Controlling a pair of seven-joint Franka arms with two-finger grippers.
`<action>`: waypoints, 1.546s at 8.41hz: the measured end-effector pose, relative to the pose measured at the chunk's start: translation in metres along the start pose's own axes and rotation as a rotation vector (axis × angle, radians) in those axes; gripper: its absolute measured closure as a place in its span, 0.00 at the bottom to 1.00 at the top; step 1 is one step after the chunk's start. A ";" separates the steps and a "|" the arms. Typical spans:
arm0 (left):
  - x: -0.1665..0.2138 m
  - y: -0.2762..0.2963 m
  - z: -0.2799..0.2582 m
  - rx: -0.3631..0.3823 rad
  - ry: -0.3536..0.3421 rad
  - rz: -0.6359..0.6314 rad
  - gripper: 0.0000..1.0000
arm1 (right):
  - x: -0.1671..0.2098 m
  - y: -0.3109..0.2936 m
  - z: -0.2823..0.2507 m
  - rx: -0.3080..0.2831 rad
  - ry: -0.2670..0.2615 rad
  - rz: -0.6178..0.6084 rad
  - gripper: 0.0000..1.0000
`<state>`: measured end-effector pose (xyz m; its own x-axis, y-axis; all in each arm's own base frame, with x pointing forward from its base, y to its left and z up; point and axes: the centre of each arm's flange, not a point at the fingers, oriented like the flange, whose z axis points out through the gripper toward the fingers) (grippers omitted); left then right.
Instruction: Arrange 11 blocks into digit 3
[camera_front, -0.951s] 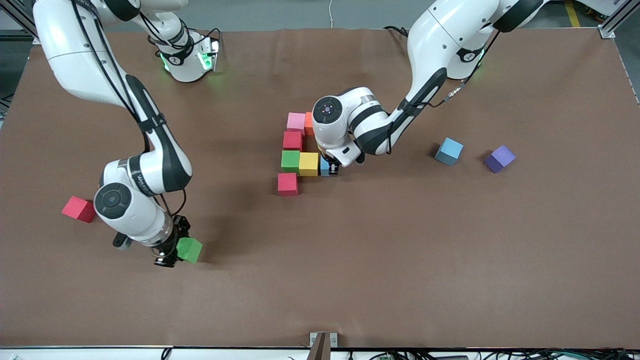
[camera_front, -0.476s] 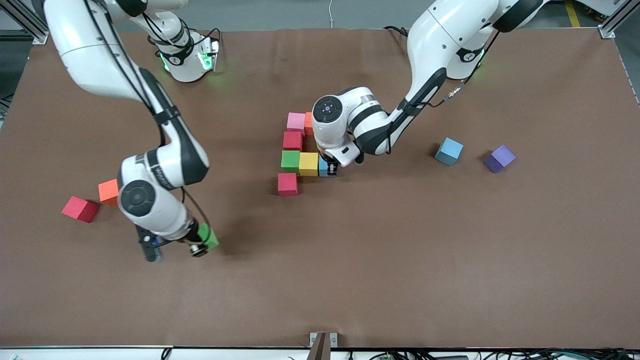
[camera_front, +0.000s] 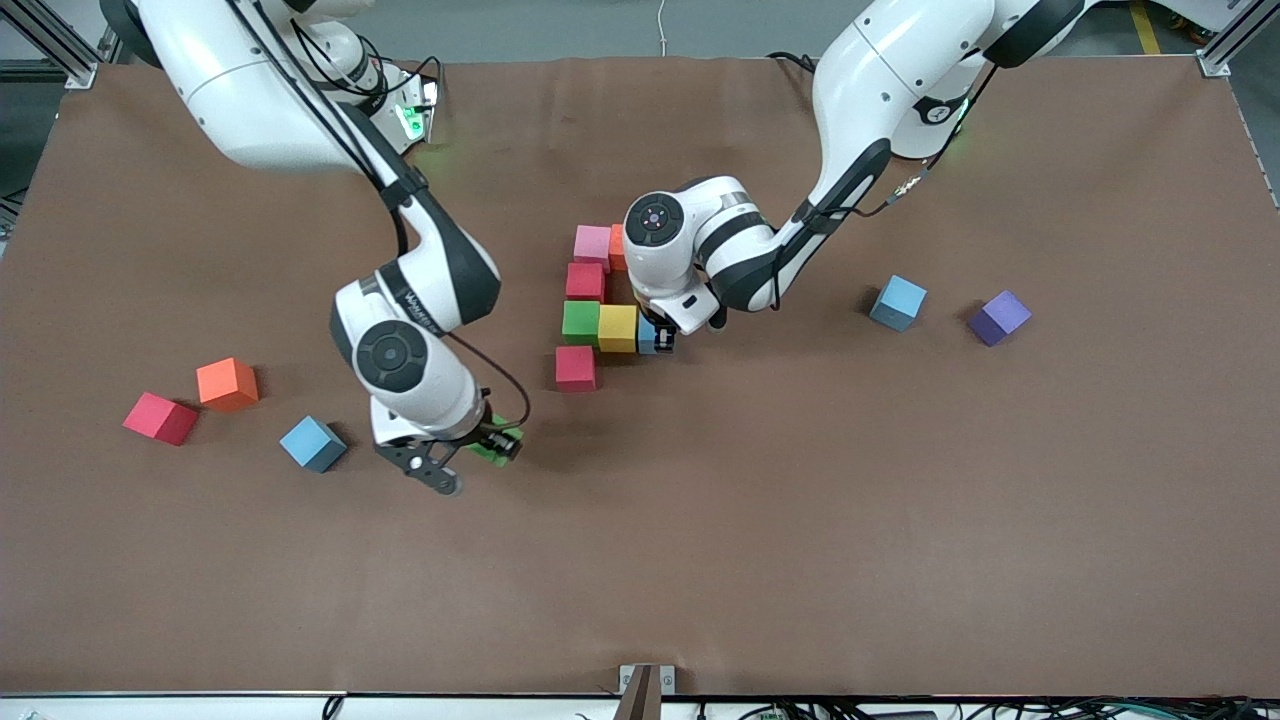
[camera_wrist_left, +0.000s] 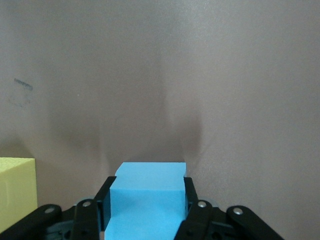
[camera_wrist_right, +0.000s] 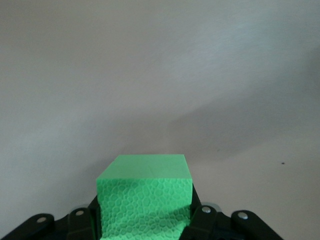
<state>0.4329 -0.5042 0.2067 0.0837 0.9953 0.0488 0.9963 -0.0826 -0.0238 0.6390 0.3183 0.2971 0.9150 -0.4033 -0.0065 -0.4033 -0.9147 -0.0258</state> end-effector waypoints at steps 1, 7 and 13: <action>0.000 0.000 0.000 0.000 0.000 0.000 0.43 | -0.015 -0.013 0.000 0.005 0.001 -0.074 0.38; -0.006 -0.005 0.000 -0.005 -0.007 0.013 0.41 | -0.023 -0.025 0.002 0.040 0.028 -0.189 0.40; 0.018 0.023 -0.054 -0.066 0.014 0.047 0.00 | -0.024 -0.026 0.009 0.037 0.023 -0.233 0.40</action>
<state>0.4581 -0.4911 0.2614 0.1299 0.9895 0.0627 0.9904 -0.1326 0.0399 0.6278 0.3517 0.2889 0.9828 -0.1825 0.0266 -0.1807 -0.9817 -0.0607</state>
